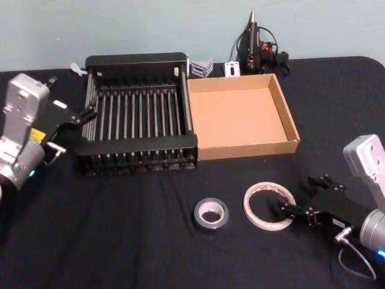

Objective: Pick up the white tape and place it into the black box , Pick up the silver tape and place it into the brown box.

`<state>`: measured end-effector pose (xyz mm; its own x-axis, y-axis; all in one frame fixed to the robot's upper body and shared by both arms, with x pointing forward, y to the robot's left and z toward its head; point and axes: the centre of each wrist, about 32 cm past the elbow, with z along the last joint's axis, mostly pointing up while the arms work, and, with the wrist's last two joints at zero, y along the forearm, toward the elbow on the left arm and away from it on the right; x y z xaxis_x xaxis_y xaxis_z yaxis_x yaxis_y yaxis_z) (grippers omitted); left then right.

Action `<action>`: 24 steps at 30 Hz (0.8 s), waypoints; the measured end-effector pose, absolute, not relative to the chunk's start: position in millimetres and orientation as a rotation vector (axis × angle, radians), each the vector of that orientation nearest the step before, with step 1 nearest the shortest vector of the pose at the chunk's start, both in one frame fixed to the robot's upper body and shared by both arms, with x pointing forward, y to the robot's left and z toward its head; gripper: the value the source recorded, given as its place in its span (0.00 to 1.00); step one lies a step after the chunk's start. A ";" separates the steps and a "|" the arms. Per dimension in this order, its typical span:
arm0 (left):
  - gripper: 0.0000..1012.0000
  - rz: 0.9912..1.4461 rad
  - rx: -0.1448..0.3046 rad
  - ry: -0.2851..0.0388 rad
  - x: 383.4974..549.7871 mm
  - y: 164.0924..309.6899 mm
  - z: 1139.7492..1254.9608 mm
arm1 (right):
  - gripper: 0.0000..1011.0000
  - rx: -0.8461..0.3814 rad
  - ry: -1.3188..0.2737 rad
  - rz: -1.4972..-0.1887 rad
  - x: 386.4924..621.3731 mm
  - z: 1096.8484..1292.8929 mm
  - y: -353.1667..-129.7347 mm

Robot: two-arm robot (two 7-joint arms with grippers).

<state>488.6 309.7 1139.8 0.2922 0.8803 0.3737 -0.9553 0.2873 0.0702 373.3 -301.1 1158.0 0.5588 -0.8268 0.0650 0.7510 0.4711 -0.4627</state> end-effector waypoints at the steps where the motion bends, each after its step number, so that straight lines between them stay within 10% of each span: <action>1: 0.99 1.248 0.305 -0.285 488.6 309.7 1139.8 | 0.99 -0.479 0.176 -0.964 373.3 1156.1 -300.8; 24: 0.99 1.248 0.304 -0.285 488.6 309.7 1139.8 | 0.99 -0.461 0.131 -0.942 380.3 1135.4 -300.8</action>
